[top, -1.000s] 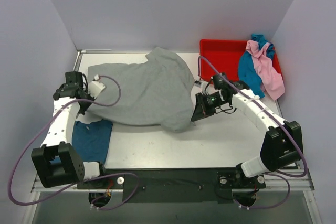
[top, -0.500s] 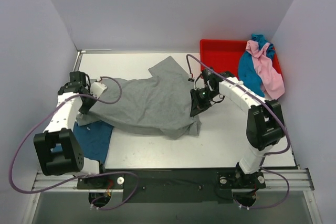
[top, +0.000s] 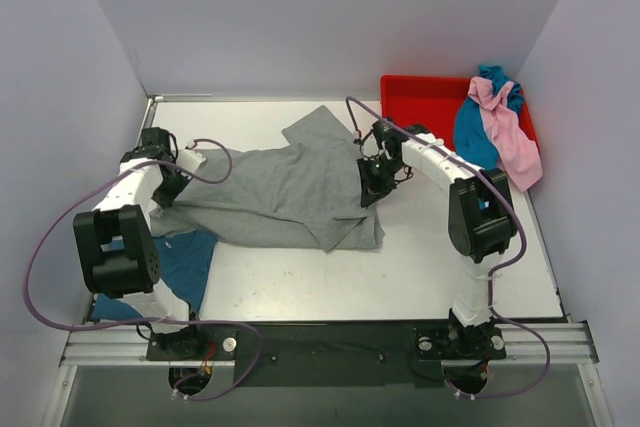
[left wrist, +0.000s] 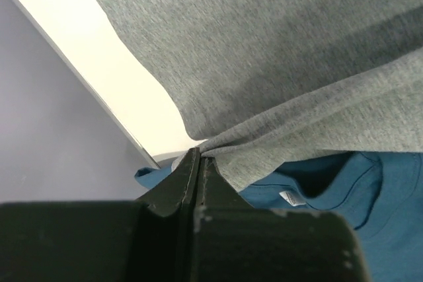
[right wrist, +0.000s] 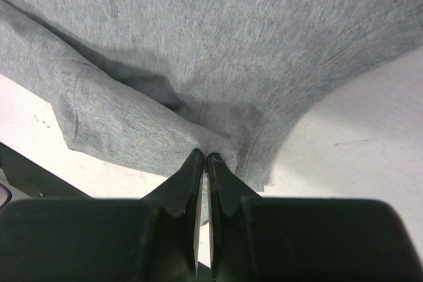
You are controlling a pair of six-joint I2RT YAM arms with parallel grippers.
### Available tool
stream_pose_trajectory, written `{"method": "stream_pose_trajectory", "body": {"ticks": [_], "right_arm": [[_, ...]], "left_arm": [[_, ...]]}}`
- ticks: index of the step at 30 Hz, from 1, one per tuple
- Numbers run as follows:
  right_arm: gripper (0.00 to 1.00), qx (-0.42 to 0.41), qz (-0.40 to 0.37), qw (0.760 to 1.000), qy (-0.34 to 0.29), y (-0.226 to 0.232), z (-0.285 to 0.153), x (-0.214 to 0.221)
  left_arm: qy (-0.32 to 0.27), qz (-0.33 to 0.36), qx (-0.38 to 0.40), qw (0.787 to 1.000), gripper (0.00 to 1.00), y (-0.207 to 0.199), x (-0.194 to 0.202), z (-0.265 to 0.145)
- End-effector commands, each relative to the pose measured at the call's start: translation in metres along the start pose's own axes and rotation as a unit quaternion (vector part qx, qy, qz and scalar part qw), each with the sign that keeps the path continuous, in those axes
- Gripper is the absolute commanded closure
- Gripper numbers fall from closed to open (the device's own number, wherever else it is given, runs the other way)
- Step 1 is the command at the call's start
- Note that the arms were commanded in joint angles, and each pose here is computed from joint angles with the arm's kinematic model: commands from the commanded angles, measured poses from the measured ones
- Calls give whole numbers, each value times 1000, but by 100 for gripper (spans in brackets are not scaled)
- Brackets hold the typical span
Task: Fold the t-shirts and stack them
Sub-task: Fold the flattened tshirt in 1/3 of the way
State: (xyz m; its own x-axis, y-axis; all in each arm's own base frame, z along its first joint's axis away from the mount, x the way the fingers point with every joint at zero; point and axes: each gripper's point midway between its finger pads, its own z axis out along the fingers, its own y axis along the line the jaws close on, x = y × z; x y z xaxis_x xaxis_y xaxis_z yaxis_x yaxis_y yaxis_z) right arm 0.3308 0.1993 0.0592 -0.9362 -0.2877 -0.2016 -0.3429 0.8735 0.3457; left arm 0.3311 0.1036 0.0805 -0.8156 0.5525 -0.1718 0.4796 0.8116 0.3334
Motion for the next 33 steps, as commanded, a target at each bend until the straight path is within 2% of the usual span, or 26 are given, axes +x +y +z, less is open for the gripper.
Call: {"method": "stream_pose_trajectory", "body": {"ticks": [1,3,5,10,12,13,15,17,20,22,23,26,30,33], "right_arm": [[100,9,2,1000,2,-3,0,-7],[100,10,1,1000,2,-4,2,-9],[100,16,1,1000,-3,-5,2,-14],[100,45,6,999,-22,-14,-2,-30],[92,45,7,999,-26,-14,-1,-35],[80,47,8,998,-30,-14,-1,-39],[63,64,9,997,-43,-17,-8,-46],[53,82,13,994,-67,-20,-24,-53],[49,88,10,991,-100,-12,-55,-49],[48,85,12,992,-92,-10,-59,-27],[49,84,21,994,-71,-12,-51,-8],[50,44,45,998,-16,-4,-27,48],[50,-30,56,998,-29,15,-16,64],[51,-60,37,996,-55,22,-12,58]], "left_arm": [[-24,-13,-32,999,100,26,-19,-6],[-19,-15,-30,999,98,25,-18,-2],[-19,-20,-34,999,91,28,-21,0],[-31,-34,-40,998,85,38,-34,-1],[-27,-38,-53,998,73,44,-37,2],[-24,-46,-60,997,60,48,-37,6],[-17,-65,-89,994,45,63,-40,7],[-5,-90,-114,989,39,79,-41,3],[-15,-104,-103,989,39,86,-51,-17],[-46,-85,-62,993,41,71,-58,-30],[-84,-74,-32,993,42,60,-67,-41],[-108,11,44,993,47,7,-61,-53],[-92,103,113,984,48,-60,-50,-49],[-90,136,128,978,47,-89,-56,-42]]}}
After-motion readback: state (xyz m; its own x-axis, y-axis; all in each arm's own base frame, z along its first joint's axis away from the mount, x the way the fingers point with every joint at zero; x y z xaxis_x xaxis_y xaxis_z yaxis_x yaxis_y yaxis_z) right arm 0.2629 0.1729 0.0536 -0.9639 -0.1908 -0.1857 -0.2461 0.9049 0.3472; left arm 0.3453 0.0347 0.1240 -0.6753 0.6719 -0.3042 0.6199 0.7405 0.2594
